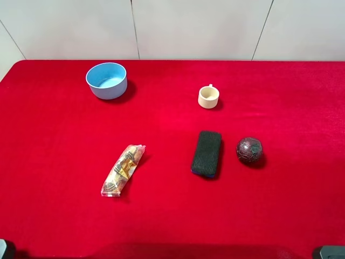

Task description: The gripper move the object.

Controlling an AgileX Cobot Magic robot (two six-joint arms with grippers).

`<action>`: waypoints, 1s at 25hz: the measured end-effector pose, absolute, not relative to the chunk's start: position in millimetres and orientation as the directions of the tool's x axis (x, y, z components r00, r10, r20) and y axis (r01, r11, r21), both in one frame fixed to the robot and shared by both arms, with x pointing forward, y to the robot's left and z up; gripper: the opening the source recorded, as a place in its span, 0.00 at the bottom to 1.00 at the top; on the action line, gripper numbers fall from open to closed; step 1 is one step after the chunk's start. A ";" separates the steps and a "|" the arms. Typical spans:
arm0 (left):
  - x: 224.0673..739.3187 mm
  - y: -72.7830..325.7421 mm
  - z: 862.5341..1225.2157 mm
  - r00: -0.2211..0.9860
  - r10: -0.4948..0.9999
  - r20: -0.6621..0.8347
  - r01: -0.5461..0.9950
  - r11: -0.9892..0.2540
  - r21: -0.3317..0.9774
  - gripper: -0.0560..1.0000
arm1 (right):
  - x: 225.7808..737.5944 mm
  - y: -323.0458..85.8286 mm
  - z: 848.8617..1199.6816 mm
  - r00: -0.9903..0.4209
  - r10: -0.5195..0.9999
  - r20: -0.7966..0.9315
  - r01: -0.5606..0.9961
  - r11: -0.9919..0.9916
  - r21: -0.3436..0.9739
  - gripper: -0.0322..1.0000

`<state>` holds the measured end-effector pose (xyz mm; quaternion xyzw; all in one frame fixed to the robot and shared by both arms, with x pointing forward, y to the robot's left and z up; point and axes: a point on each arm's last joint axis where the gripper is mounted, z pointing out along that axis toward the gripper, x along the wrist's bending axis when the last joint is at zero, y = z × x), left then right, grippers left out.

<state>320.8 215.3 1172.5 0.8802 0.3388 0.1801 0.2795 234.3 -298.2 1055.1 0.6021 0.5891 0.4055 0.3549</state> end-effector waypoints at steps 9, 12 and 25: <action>307.2 256.9 1130.2 0.526 0.848 0.070 0.659 -0.458 0.597 0.93 | 234.3 -298.2 1055.1 -0.023 0.997 0.070 0.422 -0.054 0.905 0.70; 305.2 266.9 1120.8 0.444 0.895 0.053 0.710 -0.387 0.588 0.93 | 234.3 -298.2 1055.1 -0.023 0.997 0.070 0.422 -0.054 0.905 0.70; 276.9 302.4 1085.1 0.092 0.996 0.006 0.788 -0.076 0.612 0.93 | 234.3 -298.2 1055.1 -0.023 0.997 0.070 0.422 -0.054 0.905 0.70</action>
